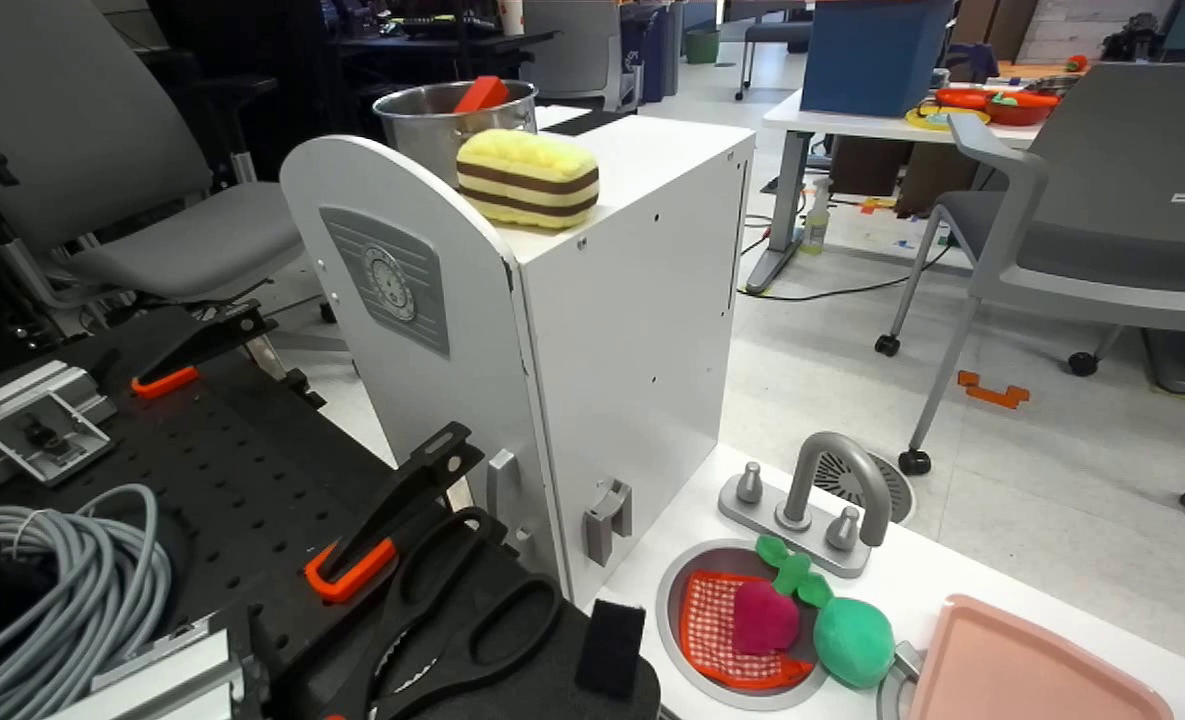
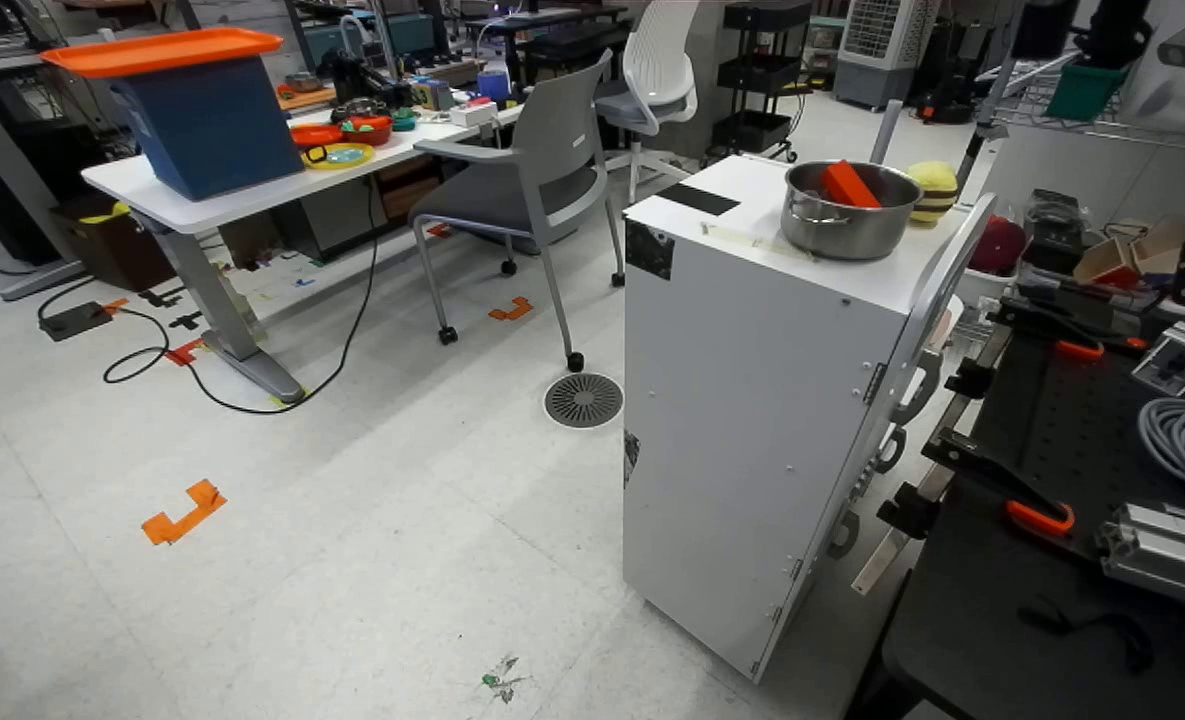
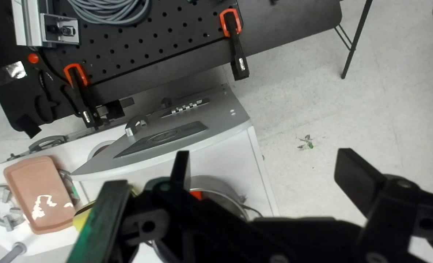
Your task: Put the yellow and black plush toy in the silver pot.
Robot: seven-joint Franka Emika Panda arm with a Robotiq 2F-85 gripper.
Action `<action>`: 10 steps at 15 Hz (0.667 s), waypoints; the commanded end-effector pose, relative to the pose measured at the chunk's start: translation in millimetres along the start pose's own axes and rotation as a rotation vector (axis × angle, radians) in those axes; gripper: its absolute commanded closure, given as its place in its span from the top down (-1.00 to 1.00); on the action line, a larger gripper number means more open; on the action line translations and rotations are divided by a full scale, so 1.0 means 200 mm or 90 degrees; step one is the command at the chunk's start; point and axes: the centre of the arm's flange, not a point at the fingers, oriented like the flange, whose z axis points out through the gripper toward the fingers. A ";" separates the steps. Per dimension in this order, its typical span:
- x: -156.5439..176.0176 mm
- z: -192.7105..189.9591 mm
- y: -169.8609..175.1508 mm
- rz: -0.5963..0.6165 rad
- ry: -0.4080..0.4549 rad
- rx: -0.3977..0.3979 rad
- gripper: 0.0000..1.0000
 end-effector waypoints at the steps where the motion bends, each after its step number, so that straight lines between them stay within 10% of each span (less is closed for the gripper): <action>1: 0.14 -0.06 0.10 0.078 0.031 -0.002 1.00; 10: 0.36 0.06 0.54 0.281 0.020 0.016 1.00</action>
